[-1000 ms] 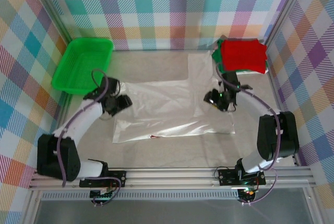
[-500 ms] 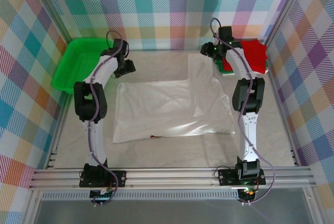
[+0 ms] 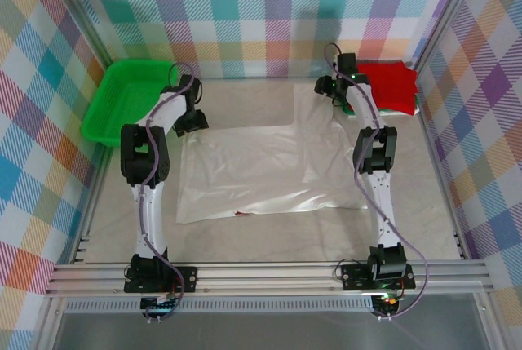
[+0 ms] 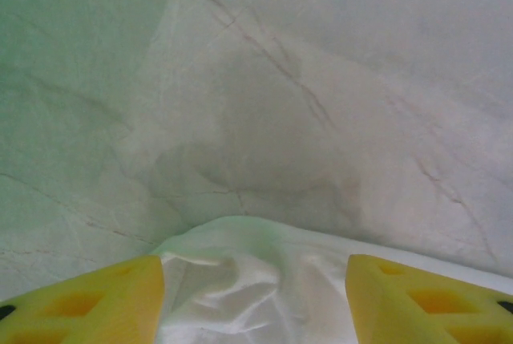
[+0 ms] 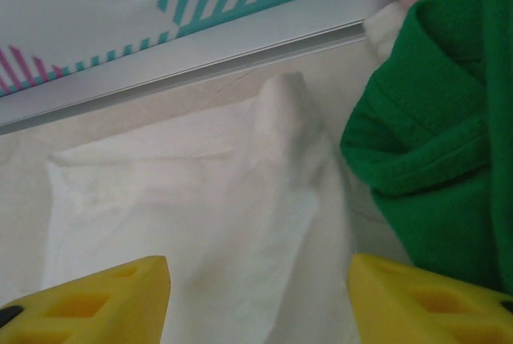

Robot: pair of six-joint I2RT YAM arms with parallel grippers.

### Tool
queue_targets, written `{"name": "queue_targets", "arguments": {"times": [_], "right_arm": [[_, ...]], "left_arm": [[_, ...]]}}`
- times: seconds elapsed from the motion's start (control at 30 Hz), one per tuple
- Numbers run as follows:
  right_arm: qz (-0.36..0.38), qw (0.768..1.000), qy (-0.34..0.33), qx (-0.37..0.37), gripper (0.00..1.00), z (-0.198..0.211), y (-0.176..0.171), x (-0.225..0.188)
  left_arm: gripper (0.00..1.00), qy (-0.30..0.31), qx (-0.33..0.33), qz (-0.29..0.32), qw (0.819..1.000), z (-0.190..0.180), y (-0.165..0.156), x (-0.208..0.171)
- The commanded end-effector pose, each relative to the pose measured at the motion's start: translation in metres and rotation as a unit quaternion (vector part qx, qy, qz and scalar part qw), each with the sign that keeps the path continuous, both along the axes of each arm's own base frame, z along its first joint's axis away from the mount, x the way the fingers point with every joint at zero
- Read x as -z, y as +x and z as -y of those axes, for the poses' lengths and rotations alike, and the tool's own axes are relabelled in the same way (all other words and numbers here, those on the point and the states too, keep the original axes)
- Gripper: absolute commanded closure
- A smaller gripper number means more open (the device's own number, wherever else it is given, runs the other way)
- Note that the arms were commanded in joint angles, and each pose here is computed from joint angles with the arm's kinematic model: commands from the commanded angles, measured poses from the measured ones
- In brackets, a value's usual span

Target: Fold and stack the t-shirts

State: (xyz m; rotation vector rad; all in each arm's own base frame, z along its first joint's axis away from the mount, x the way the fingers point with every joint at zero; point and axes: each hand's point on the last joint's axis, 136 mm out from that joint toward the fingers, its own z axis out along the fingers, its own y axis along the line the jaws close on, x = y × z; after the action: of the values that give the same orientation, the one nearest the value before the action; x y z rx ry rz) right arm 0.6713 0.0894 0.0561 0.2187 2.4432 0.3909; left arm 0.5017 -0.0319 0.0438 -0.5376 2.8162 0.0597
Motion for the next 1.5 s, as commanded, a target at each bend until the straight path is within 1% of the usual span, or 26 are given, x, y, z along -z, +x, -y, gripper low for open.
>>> {"name": "queue_targets", "arguments": {"times": [0.0, 0.07, 0.2, 0.23, 0.27, 0.33, 0.4, 0.43, 0.5, 0.57, 0.6, 0.67, 0.8, 1.03, 1.2, 1.4, 1.47], "right_arm": [[0.026, 1.0, -0.001, 0.011, 0.39, 0.006, 0.013, -0.005], [0.036, 0.999, 0.001, 0.017, 0.39, 0.008, 0.017, -0.007], [0.056, 0.998, 0.016, 0.023, 0.37, 0.007, 0.027, -0.006], [0.063, 0.997, 0.025, 0.024, 0.38, 0.006, 0.03, -0.008], [0.07, 0.997, 0.03, 0.025, 0.4, 0.006, 0.033, -0.01], [0.086, 0.995, 0.043, 0.017, 0.47, 0.0, 0.038, -0.013], [0.099, 0.994, 0.05, 0.019, 0.59, -0.001, 0.043, -0.016], [0.103, 0.993, 0.05, 0.021, 0.63, 0.0, 0.045, -0.016], [0.113, 0.992, 0.049, 0.022, 0.7, 0.001, 0.048, -0.018], [0.121, 0.991, 0.044, 0.027, 0.81, 0.003, 0.051, -0.022], [0.124, 0.991, 0.041, 0.025, 0.84, 0.003, 0.052, -0.022], [0.132, 0.99, 0.036, 0.026, 0.91, 0.004, 0.053, -0.029], [0.149, 0.988, 0.029, 0.02, 0.99, 0.004, 0.052, -0.052], [0.182, 0.983, 0.028, -0.012, 1.0, -0.003, 0.048, -0.094], [0.191, 0.981, 0.028, -0.027, 1.0, -0.006, 0.038, -0.12], [0.189, 0.98, 0.035, -0.056, 1.0, -0.013, 0.013, -0.142], [0.204, 0.976, 0.046, -0.068, 1.0, -0.017, 0.003, -0.153]], "left_arm": [[0.43, 0.001, -0.009, -0.002, 1.0, -0.008, 0.001, 0.008], [0.48, 0.0, -0.006, -0.001, 1.0, -0.008, 0.003, 0.011], [0.63, -0.009, -0.003, -0.002, 1.0, -0.006, 0.007, 0.017], [0.65, -0.011, -0.002, 0.0, 1.0, -0.005, 0.009, 0.018], [0.7, -0.013, -0.002, 0.001, 1.0, -0.005, 0.009, 0.018], [0.82, -0.017, -0.003, 0.006, 1.0, -0.005, 0.012, 0.016], [0.91, -0.021, -0.005, 0.01, 1.0, -0.006, 0.012, 0.012], [0.95, -0.021, -0.005, 0.014, 1.0, -0.006, 0.013, 0.009], [1.0, -0.016, -0.008, 0.023, 1.0, -0.009, 0.015, 0.002], [1.0, -0.014, -0.009, 0.038, 0.999, -0.01, 0.017, -0.008], [1.0, -0.013, -0.009, 0.043, 0.999, -0.01, 0.018, -0.012], [1.0, -0.009, -0.011, 0.054, 0.998, -0.012, 0.021, -0.02], [1.0, -0.009, -0.012, 0.061, 0.998, -0.012, 0.021, -0.028], [1.0, 0.005, -0.02, 0.083, 0.996, -0.021, 0.018, -0.032], [1.0, -0.006, -0.018, 0.117, 0.993, -0.022, 0.019, -0.046], [1.0, -0.011, -0.004, 0.139, 0.99, -0.019, 0.02, -0.054], [1.0, -0.016, 0.0, 0.154, 0.988, -0.018, 0.019, -0.054]]}}
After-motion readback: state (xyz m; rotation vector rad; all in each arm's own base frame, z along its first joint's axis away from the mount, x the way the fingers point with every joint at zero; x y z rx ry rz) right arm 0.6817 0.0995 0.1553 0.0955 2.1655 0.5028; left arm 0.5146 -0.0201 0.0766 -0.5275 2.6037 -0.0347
